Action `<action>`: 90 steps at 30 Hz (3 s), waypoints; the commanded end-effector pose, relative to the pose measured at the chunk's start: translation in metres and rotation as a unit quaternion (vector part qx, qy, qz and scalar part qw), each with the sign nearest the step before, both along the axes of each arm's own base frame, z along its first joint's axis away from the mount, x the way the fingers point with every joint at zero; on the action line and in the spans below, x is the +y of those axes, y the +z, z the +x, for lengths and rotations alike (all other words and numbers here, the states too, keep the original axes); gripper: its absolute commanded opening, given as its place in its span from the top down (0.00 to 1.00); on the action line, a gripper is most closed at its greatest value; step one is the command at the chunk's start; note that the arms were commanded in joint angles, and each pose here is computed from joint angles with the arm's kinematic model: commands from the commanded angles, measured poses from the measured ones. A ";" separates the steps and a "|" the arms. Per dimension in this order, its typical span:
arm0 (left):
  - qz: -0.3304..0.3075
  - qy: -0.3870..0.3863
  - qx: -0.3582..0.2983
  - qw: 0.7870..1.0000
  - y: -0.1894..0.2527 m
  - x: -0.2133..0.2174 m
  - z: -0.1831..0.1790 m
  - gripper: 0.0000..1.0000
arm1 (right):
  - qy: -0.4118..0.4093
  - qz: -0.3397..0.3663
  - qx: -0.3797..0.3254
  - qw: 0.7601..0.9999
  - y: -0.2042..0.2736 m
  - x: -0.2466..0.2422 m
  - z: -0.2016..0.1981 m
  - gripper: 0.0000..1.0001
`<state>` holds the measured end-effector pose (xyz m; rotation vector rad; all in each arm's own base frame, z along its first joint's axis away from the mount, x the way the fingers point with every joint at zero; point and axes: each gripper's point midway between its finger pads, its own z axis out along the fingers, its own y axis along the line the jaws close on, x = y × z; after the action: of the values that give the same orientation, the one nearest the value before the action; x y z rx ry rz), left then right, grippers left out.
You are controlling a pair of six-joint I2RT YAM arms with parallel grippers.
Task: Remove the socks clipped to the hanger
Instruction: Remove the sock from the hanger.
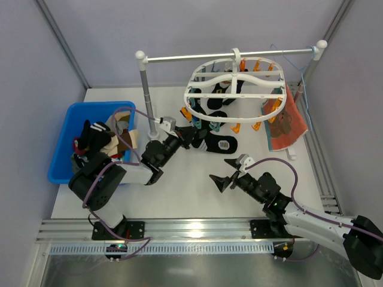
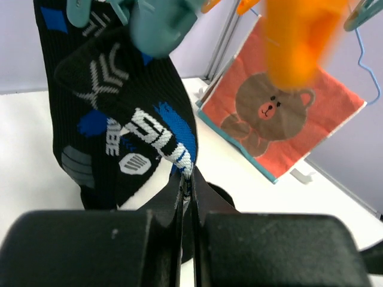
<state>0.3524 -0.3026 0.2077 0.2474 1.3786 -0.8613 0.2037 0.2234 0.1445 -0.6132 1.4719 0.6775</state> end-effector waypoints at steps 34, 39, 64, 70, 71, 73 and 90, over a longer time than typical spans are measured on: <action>0.034 -0.024 -0.160 0.986 0.080 -0.065 -0.156 1.00 | -0.086 0.095 -0.065 0.990 0.033 -0.044 0.001 0.08; 0.045 -0.013 -0.162 0.986 0.069 -0.082 -0.152 1.00 | -0.043 0.113 -0.086 0.989 0.039 -0.038 -0.014 0.08; -0.024 -0.098 -0.170 0.980 0.084 -0.092 -0.204 1.00 | -0.046 0.034 -0.047 0.997 0.011 -0.021 0.004 0.08; -0.018 -0.078 -0.183 0.980 0.087 -0.092 -0.207 1.00 | -0.052 0.014 -0.032 0.998 0.002 -0.018 0.010 0.08; -0.017 -0.072 -0.185 0.980 0.087 -0.090 -0.206 1.00 | -0.053 0.012 -0.030 0.998 0.001 -0.019 0.011 0.08; -0.022 -0.068 -0.188 0.980 0.090 -0.087 -0.206 1.00 | -0.052 0.012 -0.030 0.998 0.001 -0.018 0.010 0.08; -0.010 -0.010 -0.193 0.981 0.099 -0.052 -0.194 1.00 | -0.071 0.047 -0.022 0.996 -0.002 -0.032 0.004 0.08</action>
<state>0.1875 -0.3640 0.2240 0.5714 1.2442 -0.5556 0.2057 0.2118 0.2113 -0.4437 1.2593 0.7168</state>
